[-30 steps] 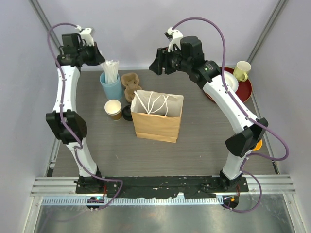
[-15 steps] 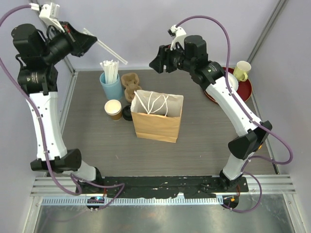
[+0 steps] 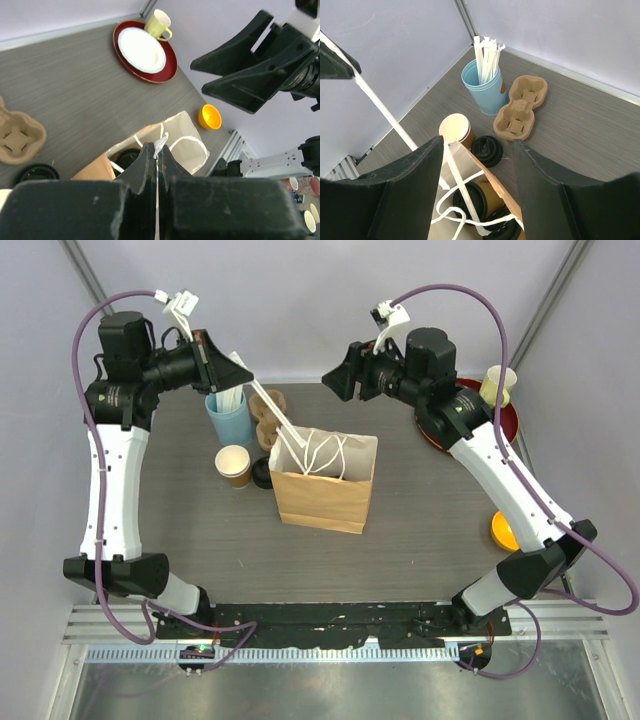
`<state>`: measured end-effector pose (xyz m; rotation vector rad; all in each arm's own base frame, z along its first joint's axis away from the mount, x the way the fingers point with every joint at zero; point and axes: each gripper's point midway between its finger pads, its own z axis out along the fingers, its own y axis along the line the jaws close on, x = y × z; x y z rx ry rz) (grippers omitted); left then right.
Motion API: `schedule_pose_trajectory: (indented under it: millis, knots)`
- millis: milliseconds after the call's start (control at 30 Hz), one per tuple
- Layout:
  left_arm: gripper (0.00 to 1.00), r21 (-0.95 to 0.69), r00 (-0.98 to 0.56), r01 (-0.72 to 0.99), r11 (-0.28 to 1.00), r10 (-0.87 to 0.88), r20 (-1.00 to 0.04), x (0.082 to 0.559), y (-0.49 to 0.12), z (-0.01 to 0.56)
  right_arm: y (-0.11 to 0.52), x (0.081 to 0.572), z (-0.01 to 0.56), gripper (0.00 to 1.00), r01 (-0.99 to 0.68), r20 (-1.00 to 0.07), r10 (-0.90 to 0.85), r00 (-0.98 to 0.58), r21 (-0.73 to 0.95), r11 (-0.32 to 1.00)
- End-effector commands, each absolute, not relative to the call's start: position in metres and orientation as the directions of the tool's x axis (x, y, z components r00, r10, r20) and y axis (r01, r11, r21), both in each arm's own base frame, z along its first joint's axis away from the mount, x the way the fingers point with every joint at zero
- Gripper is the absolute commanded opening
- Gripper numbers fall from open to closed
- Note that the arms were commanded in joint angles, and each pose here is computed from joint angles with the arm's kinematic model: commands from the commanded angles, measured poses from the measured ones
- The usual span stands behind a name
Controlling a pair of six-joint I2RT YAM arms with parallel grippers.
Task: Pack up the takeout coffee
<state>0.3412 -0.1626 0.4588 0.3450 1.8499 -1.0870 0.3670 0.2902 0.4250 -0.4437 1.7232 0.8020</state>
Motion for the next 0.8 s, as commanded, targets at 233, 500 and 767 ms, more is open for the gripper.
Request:
schedule_pose_trajectory:
  millis: [233,500,767]
  knots:
    - [0.00,-0.397,-0.472,0.681,0.616,-0.046,-0.881,0.302,-0.151,0.458,0.283,0.364,0.452,0.63,-0.663,-0.962,0.159,-0.223,0.269,0.699]
    - [0.00,-0.580,-0.615,0.582,0.570,-0.157,-0.772,0.330,-0.166,0.417,0.286,0.366,0.451,0.63,-0.667,-0.962,0.155,-0.224,0.267,0.695]
    - [0.00,-0.515,-0.559,0.667,0.538,-0.094,-0.824,0.341,-0.185,0.385,0.284,0.366,0.449,0.63,-0.660,-0.962,0.153,-0.225,0.266,0.702]
